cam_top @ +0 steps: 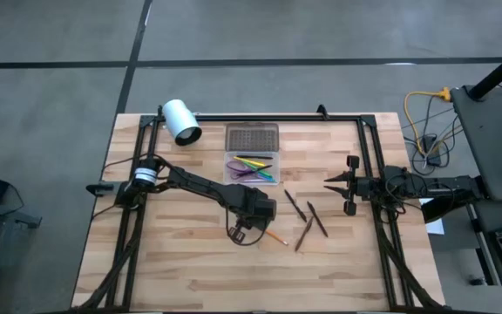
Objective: Pick & place school supplies into a supply box
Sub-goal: Put the orange pencil into the supply box
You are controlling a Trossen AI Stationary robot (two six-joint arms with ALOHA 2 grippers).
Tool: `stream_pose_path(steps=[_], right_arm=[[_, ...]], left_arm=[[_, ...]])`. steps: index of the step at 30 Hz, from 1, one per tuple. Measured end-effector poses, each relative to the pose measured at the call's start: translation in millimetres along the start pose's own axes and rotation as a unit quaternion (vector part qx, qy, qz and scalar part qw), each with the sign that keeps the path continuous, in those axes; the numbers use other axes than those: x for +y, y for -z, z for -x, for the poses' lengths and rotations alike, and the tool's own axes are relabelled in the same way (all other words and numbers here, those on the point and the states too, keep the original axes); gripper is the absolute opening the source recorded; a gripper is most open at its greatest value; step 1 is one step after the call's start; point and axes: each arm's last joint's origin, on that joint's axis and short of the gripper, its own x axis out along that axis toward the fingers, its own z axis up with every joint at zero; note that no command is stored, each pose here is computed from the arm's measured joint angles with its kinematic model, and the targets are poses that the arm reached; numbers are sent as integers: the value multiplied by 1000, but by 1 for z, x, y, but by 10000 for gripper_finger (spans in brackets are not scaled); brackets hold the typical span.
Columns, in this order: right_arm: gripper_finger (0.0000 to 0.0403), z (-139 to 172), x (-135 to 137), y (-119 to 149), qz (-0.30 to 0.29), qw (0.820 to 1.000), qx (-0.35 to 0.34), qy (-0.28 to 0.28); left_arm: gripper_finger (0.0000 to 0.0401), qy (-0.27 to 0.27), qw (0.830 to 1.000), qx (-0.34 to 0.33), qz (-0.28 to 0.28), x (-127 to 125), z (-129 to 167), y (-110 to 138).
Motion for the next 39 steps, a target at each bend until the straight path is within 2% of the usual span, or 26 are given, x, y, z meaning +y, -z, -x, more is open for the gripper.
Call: stream_pose_path(steps=[11,17,39], right_arm=[[68,0,0,0,0,1000,0,0],[68,0,0,0,0,1000,0,0],[68,0,0,0,0,1000,0,0]], left_arm=[[0,-11,1000,-10,-2,2,10,-8],[1,-47,999,-1,-5,2,14,-12],[1,-55,998,8,8,1,22,-12]])
